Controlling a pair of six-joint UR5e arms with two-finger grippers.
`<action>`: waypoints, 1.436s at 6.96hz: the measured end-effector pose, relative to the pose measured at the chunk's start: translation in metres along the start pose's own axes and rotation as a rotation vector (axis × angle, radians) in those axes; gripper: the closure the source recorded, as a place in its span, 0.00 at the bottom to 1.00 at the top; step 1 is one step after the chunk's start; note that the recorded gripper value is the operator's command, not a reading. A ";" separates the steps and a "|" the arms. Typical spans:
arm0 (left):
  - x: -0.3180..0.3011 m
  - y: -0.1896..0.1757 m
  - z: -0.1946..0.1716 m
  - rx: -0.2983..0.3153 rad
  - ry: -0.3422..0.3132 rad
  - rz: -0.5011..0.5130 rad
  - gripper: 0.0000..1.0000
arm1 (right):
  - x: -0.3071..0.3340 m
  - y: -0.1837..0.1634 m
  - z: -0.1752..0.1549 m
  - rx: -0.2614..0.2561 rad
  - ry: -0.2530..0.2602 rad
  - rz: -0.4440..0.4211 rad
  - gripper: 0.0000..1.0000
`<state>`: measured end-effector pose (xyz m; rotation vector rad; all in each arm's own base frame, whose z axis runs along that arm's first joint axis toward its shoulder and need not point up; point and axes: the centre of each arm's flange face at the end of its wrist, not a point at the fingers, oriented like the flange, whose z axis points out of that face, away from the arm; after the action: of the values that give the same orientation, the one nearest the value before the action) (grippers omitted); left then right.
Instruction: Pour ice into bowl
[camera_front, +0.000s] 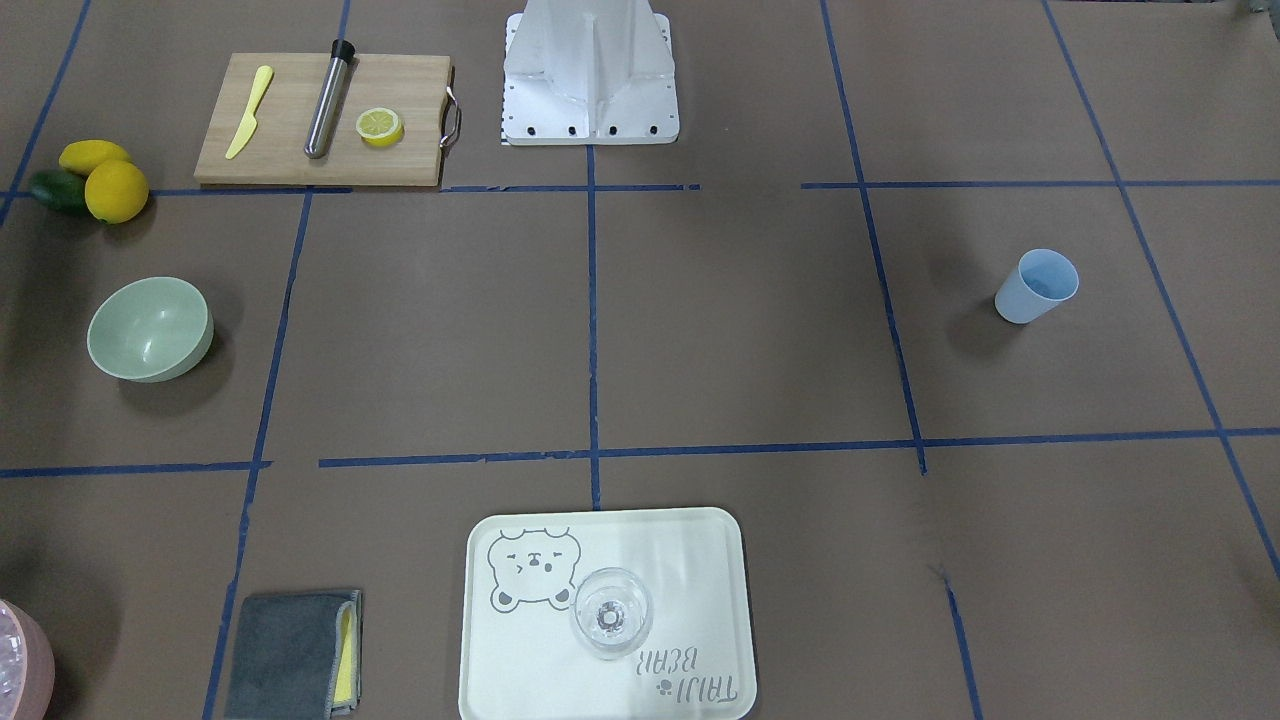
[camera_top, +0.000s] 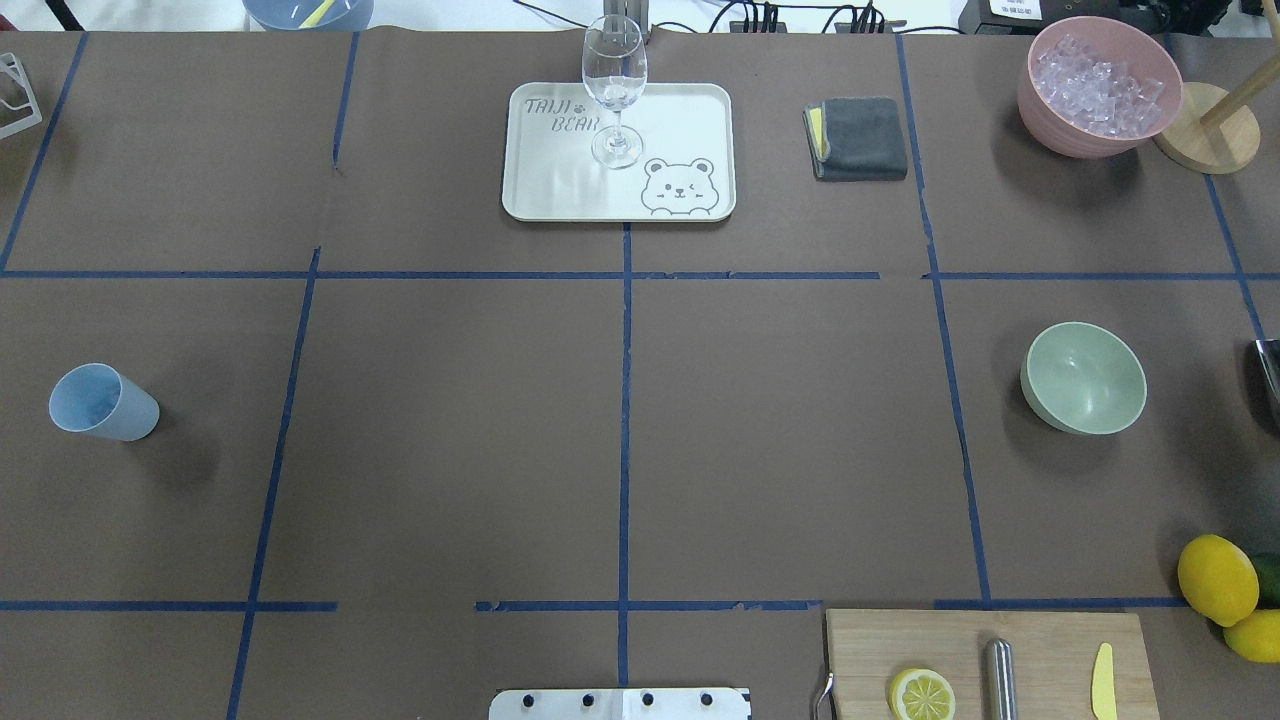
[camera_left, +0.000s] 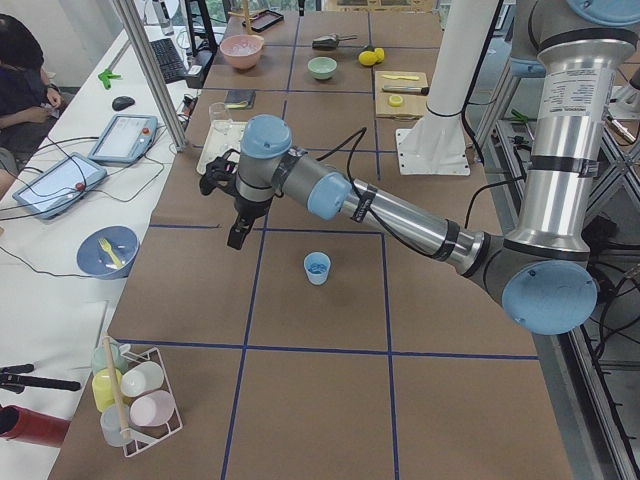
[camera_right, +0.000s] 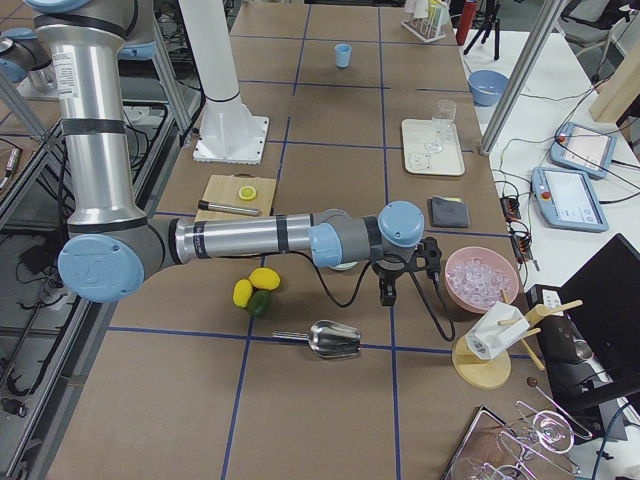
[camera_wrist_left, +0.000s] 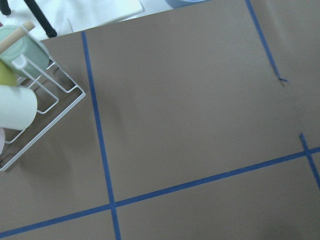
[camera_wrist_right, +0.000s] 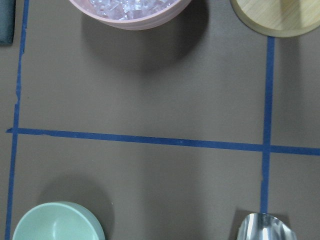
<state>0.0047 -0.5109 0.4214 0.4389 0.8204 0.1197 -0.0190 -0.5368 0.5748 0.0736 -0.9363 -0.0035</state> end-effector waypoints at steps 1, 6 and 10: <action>0.030 0.017 0.004 0.039 -0.011 -0.014 0.00 | -0.026 0.001 0.022 0.024 -0.004 0.027 0.00; 0.047 0.128 0.022 0.233 -0.050 -0.055 0.00 | -0.082 0.085 0.118 0.083 -0.022 0.077 0.00; 0.050 0.148 0.027 0.253 -0.045 -0.034 0.00 | -0.082 0.118 0.150 0.044 0.036 0.051 0.99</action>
<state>0.0677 -0.3726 0.4662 0.6632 0.8017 -0.0265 -0.1922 -0.4256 0.6050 0.0899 -0.9017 0.0650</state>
